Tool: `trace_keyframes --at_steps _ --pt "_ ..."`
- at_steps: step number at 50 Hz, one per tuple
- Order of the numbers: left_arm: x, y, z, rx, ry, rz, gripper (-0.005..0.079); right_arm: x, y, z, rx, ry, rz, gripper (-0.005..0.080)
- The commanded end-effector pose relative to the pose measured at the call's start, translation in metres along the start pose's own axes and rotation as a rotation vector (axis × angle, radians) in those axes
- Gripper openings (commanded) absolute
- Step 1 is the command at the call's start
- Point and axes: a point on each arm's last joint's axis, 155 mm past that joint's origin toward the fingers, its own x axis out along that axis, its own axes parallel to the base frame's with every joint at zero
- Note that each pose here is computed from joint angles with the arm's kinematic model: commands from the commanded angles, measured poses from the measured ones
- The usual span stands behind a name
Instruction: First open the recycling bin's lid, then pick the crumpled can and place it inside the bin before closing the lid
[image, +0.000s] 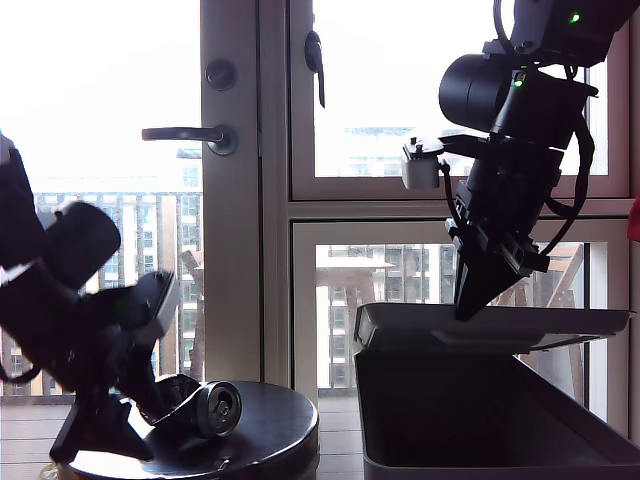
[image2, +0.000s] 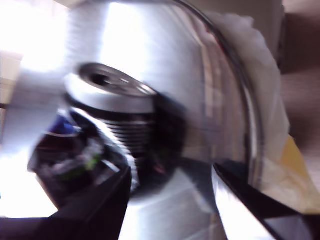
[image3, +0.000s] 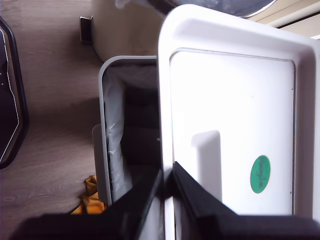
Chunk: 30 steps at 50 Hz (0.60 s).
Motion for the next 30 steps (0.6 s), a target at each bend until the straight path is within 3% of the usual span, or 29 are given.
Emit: trace_keyframes --at_steps 1,14,30 --pt "0.004 0.01 0.001 0.006 -0.009 0.02 0.0465 -0.007 0.004 0.006 0.016 -0.023 0.011 -0.0013" --pt "0.014 0.025 -0.002 0.001 -0.008 0.036 0.0462 -0.02 0.003 0.007 0.038 -0.027 0.001 -0.0013" --pt "0.027 0.024 -0.008 0.048 -0.004 0.033 0.042 -0.024 0.0 0.009 0.036 -0.036 -0.016 -0.0013"
